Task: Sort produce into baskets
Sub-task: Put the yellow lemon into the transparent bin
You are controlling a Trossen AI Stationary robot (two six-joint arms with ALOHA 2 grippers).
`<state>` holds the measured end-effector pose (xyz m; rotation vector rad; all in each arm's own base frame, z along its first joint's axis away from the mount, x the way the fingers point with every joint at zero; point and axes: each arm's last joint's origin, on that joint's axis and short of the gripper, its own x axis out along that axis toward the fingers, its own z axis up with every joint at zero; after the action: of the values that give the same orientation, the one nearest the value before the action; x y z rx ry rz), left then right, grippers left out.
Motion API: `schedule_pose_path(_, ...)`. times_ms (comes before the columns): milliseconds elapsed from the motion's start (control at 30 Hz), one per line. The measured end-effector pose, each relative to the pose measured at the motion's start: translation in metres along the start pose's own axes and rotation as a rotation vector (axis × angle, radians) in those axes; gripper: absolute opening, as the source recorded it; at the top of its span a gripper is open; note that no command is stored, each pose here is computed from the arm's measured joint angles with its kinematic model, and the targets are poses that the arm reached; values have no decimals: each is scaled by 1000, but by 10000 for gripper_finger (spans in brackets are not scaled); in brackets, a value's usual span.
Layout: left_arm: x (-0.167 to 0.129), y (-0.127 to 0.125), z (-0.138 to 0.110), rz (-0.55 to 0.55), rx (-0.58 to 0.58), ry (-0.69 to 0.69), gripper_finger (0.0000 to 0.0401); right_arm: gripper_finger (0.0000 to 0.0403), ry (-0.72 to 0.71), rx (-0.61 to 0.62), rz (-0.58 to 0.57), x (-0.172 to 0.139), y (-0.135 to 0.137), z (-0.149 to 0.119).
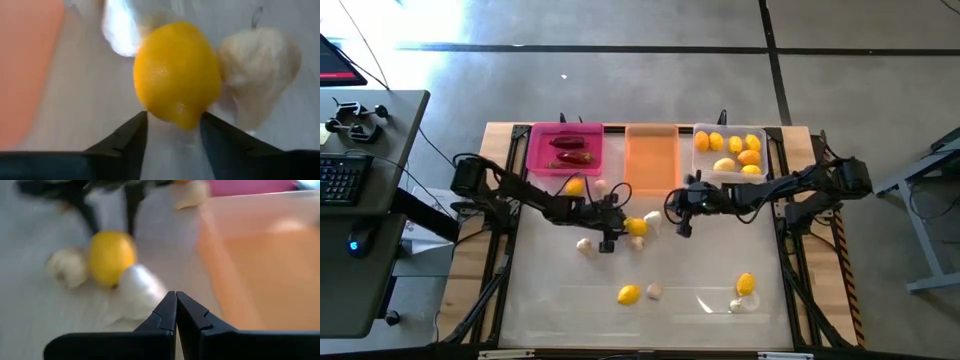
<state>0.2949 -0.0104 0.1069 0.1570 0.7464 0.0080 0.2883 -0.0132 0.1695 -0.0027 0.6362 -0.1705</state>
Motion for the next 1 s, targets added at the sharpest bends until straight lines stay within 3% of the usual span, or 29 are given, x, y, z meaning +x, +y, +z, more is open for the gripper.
schedule_pose_path(167, -15, 17, 9, -25, -75, -32, 83, 0, 19, -197, 53, 16, 9, -10)
schedule_pose_path(300, -23, 31, 13, -64, -130, -68, 31, 10, -49, -248, 63, 25, 15, -8)
schedule_pose_path(433, -25, 38, 13, -72, -158, -68, 14, 49, -71, -237, 75, 26, 21, -7)
schedule_pose_path(567, -25, 37, 13, -76, -116, -67, 40, 107, -72, -161, 80, 25, 23, -7)
schedule_pose_path(733, -25, 32, 14, -90, -38, -67, 109, 164, -71, -124, 81, 25, 23, -7)
schedule_pose_path(1000, -26, 29, 30, -121, 86, -25, 218, 185, -95, -111, 82, 24, 23, -4)
